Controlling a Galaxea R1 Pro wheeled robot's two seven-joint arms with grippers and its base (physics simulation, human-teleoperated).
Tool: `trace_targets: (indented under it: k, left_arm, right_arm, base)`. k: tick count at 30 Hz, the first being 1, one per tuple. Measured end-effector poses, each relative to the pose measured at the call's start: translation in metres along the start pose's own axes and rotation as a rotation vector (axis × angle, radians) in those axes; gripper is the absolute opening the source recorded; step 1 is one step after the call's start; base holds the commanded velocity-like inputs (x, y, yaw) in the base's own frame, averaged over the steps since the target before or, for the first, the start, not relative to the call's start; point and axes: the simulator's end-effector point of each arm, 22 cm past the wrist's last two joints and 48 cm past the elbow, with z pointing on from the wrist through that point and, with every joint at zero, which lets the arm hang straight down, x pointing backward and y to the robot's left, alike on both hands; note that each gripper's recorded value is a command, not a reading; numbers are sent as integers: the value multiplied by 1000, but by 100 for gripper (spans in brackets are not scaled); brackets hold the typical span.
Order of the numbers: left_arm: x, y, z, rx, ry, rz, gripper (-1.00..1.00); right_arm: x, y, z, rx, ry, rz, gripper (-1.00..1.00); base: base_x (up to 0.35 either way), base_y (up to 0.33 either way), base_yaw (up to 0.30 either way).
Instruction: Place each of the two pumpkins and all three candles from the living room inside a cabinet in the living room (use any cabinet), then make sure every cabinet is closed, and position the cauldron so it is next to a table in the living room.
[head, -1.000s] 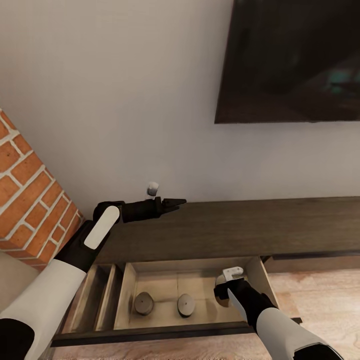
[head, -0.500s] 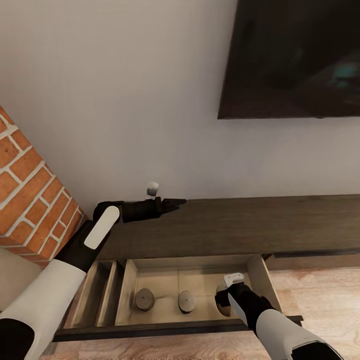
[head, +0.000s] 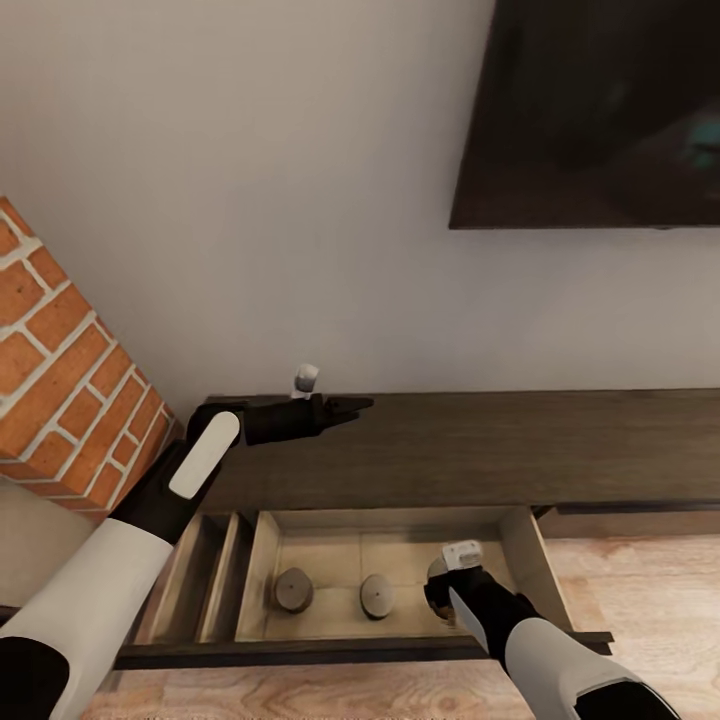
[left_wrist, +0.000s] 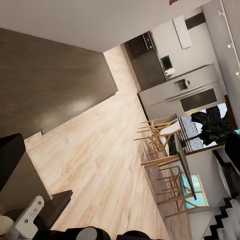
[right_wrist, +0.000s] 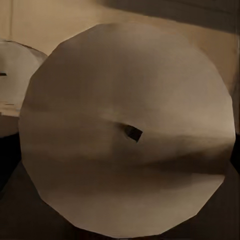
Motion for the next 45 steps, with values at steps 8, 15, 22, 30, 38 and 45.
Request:
trace_targets:
  k: [8, 15, 22, 30, 38, 45]
  left_arm:
    - [2, 1, 4, 7, 2, -8, 100]
    - [3, 1, 5, 5, 4, -9, 100]
    - [3, 2, 5, 4, 3, -12, 100]
    - [3, 0, 5, 9, 4, -9, 100]
    - [3, 1, 5, 8, 4, -10, 100]
    - [3, 0, 5, 10, 3, -9, 100]
  right_arm:
    - [-27, -6, 0, 8, -122, 12, -100]
    - [-28, -5, 0, 5, -126, 10, -100]
    - [-27, 0, 0, -1, -121, 7, -100]
    - [11, -3, 8, 4, -42, 14, -100]
    - [54, -1, 14, 4, 35, -1, -100]
    - [37, 1, 13, 2, -44, -5, -100]
  base:
    - [0, 0, 29]
    - [44, 0, 0]
    - [237, 0, 0]
    - [15, 0, 0]
    - [0, 0, 0]
    - [0, 0, 0]
